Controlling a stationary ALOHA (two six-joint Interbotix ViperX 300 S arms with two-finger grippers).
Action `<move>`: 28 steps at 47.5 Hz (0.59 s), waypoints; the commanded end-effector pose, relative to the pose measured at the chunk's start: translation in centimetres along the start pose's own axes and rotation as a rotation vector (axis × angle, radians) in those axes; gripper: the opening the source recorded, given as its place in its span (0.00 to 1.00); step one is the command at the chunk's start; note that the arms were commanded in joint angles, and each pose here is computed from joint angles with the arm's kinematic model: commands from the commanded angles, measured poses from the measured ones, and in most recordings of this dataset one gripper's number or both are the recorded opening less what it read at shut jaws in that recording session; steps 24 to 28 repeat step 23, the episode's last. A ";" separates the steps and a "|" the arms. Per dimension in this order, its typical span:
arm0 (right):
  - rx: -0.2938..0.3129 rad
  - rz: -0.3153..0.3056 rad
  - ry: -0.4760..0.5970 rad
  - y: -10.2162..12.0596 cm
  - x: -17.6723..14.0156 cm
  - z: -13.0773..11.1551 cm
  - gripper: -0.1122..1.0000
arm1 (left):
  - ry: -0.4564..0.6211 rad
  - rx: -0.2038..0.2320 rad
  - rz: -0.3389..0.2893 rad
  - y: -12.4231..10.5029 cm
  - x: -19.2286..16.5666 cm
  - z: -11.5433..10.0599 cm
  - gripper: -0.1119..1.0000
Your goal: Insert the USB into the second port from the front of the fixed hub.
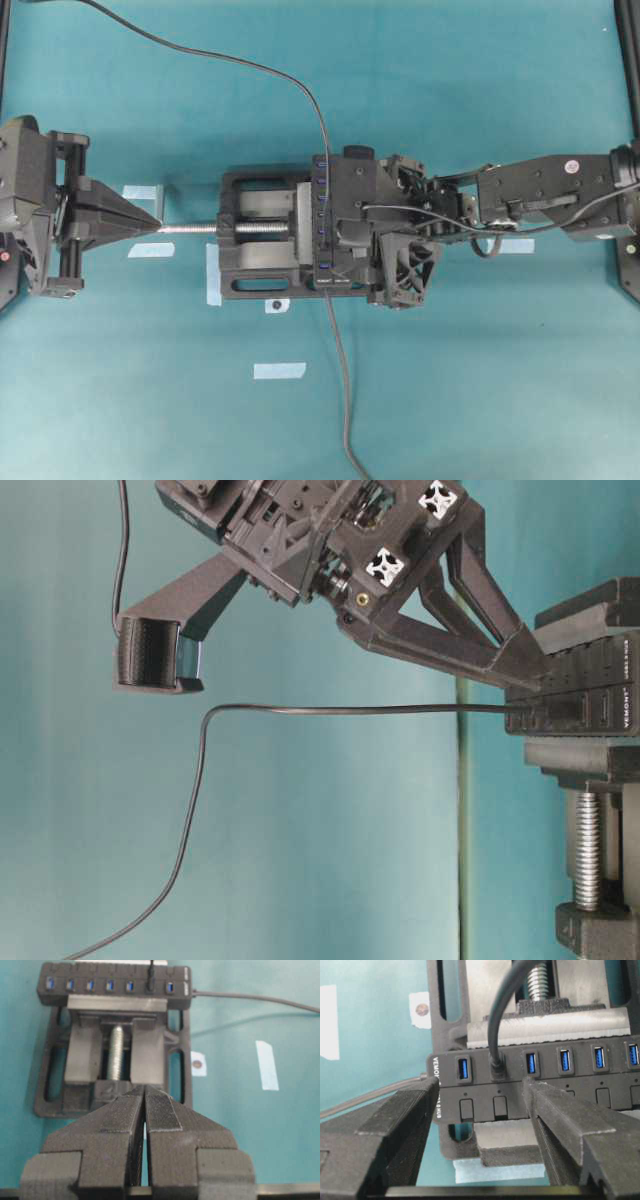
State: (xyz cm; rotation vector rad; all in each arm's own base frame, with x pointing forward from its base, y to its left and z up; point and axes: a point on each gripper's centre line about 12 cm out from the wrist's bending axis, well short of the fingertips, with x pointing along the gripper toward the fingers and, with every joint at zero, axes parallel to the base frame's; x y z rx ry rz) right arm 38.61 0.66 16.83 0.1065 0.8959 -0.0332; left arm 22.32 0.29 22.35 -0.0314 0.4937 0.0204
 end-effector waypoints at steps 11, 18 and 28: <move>0.007 0.002 -0.029 0.0 -0.6 0.7 0.83 | -0.023 0.002 0.001 0.0 -0.1 0.7 0.10; 0.007 0.002 -0.029 0.0 -0.6 0.7 0.83 | -0.022 0.001 0.001 0.0 0.0 0.7 0.10; 0.008 0.001 -0.029 0.0 -0.6 0.7 0.83 | -0.023 0.002 0.001 0.0 -0.1 0.7 0.10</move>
